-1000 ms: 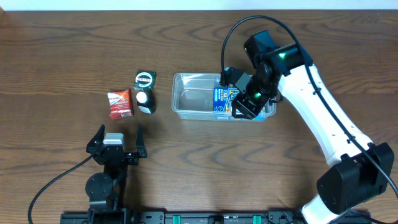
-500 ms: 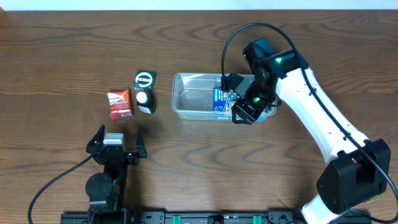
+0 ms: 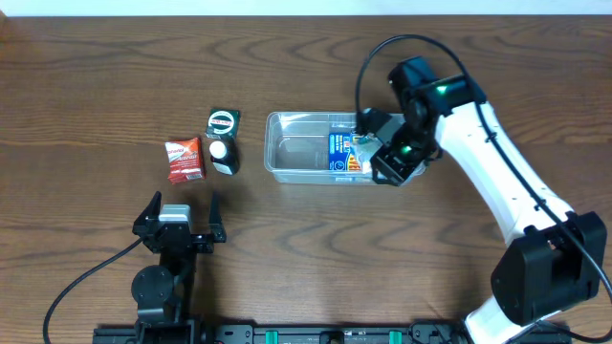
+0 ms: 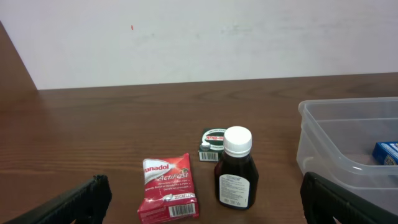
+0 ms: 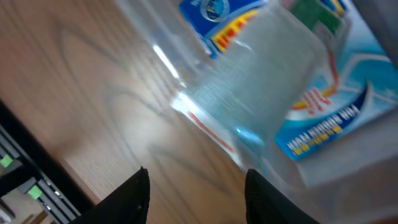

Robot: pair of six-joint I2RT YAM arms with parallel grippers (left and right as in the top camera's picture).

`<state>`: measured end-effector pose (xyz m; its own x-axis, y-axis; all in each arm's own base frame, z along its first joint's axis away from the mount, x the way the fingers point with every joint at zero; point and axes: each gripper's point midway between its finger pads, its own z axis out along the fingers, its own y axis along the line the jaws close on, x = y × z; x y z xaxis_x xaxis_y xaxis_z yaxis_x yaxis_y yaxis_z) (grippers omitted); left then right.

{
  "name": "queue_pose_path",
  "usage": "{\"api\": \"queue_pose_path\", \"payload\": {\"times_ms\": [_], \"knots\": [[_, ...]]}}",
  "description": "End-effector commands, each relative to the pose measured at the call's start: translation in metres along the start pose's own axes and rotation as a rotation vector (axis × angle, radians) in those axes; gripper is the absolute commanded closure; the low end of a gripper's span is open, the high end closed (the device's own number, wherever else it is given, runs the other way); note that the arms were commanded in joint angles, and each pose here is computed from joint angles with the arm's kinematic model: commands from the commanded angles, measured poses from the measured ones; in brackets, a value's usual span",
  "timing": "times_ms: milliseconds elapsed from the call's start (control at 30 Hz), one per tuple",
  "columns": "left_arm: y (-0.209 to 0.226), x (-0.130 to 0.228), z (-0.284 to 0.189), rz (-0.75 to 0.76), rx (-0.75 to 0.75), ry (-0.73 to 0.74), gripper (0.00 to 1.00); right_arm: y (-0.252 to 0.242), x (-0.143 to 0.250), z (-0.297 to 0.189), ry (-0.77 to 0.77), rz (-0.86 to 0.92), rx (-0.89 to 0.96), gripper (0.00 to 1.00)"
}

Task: Pack container
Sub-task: 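Lower the Panadol box into the container beside the blue box and release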

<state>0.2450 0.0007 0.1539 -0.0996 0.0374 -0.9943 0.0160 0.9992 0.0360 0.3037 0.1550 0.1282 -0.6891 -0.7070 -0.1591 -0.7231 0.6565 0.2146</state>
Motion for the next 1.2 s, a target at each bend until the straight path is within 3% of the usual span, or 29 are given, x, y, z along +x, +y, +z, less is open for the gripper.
{"api": "queue_pose_path", "payload": {"times_ms": [0,400,767,1167], "knots": [[-0.003,0.015,0.001,-0.005,0.016,0.045,0.02,-0.011,0.006,-0.002,-0.003,0.047,0.012,0.52],[-0.003,0.015,0.001,-0.005,0.016,0.045,0.02,0.022,-0.015,0.000,-0.072,0.000,-0.108,0.56],[-0.003,0.015,0.001,-0.005,0.016,0.045,0.02,0.050,-0.060,0.010,-0.184,-0.081,-0.102,0.51],[-0.003,0.015,0.001,-0.004,0.016,0.045,0.02,0.042,-0.058,0.038,-0.120,-0.049,-0.110,0.52]]}}
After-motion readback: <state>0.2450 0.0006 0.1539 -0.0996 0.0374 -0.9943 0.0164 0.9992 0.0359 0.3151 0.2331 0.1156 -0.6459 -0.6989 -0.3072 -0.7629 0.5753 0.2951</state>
